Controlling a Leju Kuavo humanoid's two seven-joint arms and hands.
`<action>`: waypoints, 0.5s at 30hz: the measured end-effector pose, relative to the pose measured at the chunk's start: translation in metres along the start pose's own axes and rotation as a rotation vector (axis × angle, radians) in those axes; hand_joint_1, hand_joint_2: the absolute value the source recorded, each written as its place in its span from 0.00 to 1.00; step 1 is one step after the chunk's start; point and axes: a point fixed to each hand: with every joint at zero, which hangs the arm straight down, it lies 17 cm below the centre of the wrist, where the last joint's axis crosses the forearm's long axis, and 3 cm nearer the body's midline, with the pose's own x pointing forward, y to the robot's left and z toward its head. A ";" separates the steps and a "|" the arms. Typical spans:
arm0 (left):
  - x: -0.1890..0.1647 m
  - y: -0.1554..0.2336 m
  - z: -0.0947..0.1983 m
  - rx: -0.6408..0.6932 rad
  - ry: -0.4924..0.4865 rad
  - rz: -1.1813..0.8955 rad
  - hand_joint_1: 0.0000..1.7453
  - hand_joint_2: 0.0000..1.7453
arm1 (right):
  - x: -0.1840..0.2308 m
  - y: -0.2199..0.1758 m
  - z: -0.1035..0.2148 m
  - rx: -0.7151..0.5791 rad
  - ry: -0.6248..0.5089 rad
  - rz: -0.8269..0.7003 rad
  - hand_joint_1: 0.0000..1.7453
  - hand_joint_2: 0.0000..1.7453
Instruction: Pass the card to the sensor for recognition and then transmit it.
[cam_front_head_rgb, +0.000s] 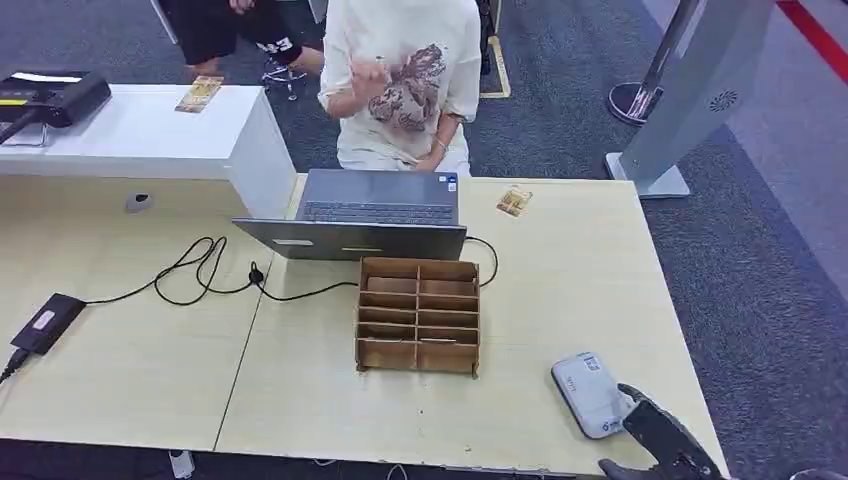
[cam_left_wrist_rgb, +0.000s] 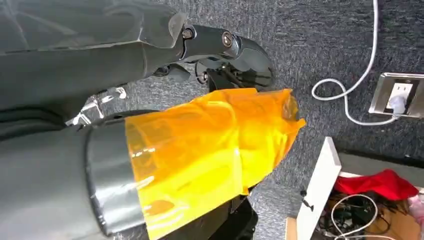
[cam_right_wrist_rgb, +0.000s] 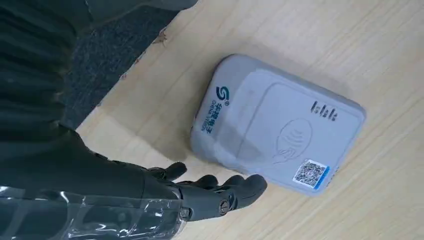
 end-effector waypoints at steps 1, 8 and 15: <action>0.000 0.000 0.000 -0.002 0.000 -0.003 0.00 0.00 | 0.002 0.002 0.004 0.014 -0.008 -0.028 0.00 1.00; -0.001 -0.002 0.000 -0.011 0.003 -0.009 0.00 0.00 | 0.015 0.005 0.025 0.084 -0.052 -0.136 0.00 1.00; -0.001 -0.004 0.000 -0.019 0.004 -0.017 0.00 0.00 | 0.024 0.005 0.039 0.127 -0.077 -0.181 0.00 1.00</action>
